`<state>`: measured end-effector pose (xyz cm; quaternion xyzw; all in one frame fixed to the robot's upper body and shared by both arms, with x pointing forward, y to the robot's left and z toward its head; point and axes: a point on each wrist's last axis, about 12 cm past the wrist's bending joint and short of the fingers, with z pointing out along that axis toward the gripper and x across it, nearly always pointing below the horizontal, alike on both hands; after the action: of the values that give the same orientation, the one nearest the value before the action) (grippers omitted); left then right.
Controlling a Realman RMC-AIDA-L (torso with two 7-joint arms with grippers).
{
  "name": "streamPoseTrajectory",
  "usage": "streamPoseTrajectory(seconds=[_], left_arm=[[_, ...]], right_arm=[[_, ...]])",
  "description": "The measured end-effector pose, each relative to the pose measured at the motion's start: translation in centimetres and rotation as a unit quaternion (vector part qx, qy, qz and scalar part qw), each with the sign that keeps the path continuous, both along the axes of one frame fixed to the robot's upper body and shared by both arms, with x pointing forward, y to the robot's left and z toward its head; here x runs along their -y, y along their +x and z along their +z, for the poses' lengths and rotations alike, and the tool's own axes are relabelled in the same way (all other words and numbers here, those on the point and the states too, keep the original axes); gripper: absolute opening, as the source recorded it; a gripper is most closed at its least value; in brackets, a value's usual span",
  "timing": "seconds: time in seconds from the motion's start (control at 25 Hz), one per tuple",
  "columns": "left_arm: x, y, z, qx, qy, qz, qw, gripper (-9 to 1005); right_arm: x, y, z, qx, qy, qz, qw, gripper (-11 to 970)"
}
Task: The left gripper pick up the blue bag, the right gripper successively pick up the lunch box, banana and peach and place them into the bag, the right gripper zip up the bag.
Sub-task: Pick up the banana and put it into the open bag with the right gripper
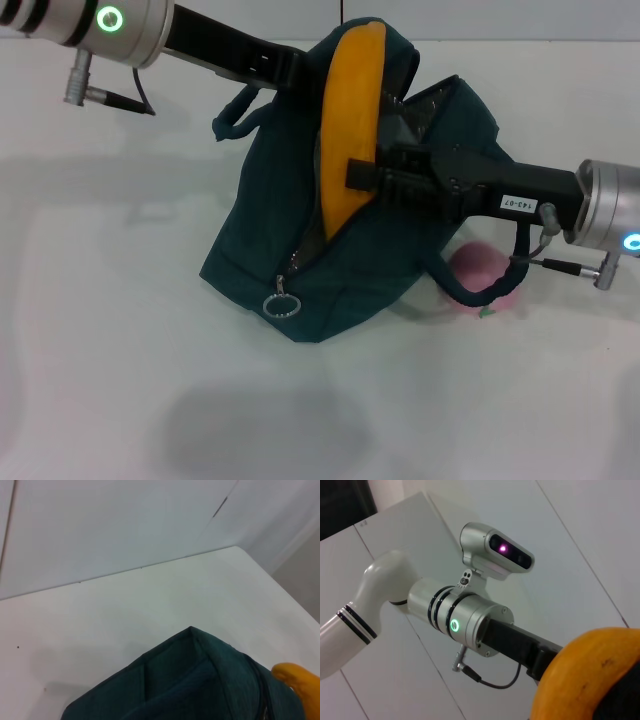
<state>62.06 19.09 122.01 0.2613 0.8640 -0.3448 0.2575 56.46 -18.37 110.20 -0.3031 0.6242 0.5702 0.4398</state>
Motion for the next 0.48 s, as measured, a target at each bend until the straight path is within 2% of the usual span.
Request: streamPoseTrajectory(seconds=[0.2, 0.48], left_arm=[[-0.1, 0.0, 0.0, 0.0, 0.001, 0.001, 1.0, 118], [0.0, 0.0, 0.1, 0.001, 0.001, 0.0, 1.0, 118]], right_arm=[[0.7, -0.2, 0.3, -0.001, -0.017, 0.019, 1.0, 458], [1.9, -0.2, 0.5, -0.049, -0.045, 0.029, 0.997, 469]])
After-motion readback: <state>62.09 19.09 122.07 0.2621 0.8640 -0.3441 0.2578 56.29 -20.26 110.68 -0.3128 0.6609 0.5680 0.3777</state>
